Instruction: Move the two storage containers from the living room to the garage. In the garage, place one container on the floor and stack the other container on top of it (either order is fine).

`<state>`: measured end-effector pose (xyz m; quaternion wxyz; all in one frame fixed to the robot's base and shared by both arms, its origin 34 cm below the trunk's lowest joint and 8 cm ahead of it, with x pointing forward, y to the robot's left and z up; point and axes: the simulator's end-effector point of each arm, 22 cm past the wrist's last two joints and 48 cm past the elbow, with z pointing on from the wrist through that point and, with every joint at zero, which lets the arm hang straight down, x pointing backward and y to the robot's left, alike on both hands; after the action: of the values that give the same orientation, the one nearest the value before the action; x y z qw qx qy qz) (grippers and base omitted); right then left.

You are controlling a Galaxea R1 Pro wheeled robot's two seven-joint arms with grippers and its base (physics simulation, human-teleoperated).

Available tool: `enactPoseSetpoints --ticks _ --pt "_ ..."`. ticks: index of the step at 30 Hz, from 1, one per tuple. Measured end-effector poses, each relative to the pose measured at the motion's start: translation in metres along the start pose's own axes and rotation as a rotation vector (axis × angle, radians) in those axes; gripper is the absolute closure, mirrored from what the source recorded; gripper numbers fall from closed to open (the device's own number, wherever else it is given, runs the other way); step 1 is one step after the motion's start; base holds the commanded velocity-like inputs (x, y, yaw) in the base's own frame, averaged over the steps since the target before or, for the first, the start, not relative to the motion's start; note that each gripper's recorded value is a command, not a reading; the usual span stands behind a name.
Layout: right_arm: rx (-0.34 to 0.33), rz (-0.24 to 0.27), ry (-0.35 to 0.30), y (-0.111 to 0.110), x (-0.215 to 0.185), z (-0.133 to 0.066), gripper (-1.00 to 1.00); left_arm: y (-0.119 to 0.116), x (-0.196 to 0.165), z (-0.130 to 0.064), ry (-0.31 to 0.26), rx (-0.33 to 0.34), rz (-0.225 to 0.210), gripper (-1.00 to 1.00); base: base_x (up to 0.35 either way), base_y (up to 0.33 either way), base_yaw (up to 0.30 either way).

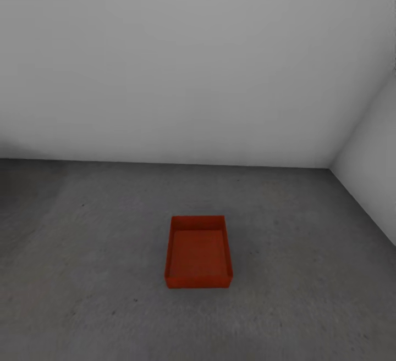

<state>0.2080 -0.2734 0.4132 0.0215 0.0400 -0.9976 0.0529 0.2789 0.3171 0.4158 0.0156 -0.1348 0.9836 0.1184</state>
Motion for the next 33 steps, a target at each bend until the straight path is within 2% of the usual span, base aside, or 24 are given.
enactPoseSetpoints --ticks 3,7,17,33 --pt "-0.003 0.003 -0.025 0.002 0.009 -0.001 -1.00 0.000 -0.001 0.000 -0.003 0.001 0.000 -1.00 0.000 0.000 0.000" --pt "-0.007 0.001 -0.025 0.005 0.013 -0.002 -1.00 -0.001 -0.003 -0.001 -0.007 0.002 0.000 -1.00 0.000 0.000 0.000" --pt "-0.069 0.000 -0.030 0.020 0.017 -0.005 -1.00 -0.002 -0.009 -0.003 -0.021 0.006 -0.003 -1.00 0.000 0.000 0.000" --pt "-0.073 0.001 -0.057 0.021 0.007 -0.007 -1.00 -0.003 -0.019 -0.007 -0.045 0.012 -0.009 -1.00 0.000 0.000 0.000"
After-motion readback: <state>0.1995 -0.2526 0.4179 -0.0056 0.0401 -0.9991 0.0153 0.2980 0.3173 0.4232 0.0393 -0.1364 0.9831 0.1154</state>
